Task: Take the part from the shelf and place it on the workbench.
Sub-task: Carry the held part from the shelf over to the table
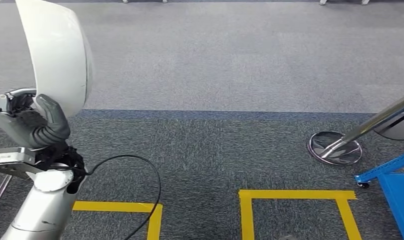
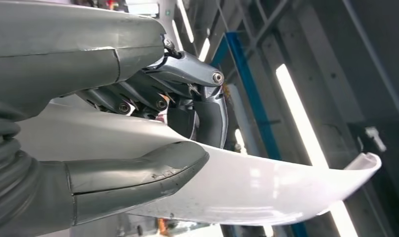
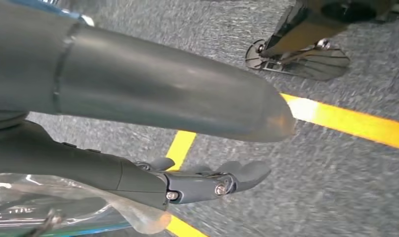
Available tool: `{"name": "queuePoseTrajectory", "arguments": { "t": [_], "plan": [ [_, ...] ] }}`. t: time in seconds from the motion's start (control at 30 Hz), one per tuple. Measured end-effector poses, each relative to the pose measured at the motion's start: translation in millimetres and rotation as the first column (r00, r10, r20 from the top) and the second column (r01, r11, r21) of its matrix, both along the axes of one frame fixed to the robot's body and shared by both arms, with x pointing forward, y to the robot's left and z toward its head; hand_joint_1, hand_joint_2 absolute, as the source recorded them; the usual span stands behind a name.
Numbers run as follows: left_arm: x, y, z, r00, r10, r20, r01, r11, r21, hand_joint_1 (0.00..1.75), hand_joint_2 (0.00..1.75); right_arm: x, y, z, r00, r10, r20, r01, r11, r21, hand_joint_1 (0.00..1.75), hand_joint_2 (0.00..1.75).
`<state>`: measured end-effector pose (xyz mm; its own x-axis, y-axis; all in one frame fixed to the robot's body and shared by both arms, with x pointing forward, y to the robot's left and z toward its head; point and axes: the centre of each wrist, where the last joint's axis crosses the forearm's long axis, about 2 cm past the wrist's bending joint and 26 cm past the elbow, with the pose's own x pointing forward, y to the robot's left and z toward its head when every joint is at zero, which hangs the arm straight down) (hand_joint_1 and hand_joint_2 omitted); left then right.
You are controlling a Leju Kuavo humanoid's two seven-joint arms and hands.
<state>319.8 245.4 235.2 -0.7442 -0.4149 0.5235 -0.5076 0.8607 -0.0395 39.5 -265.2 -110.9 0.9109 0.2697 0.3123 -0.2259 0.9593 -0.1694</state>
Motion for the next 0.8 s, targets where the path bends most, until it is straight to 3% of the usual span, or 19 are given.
{"name": "queuePoseTrajectory", "arguments": {
  "t": [0.8],
  "plan": [
    [-2.4,-0.9,-2.0,1.000,0.002,0.001,-0.002,1.000,0.006,1.75,1.75,-3.6,1.0,-0.3,1.000,-0.003,-0.007,0.003,1.000,0.000,0.00,0.00]
  ]
}}
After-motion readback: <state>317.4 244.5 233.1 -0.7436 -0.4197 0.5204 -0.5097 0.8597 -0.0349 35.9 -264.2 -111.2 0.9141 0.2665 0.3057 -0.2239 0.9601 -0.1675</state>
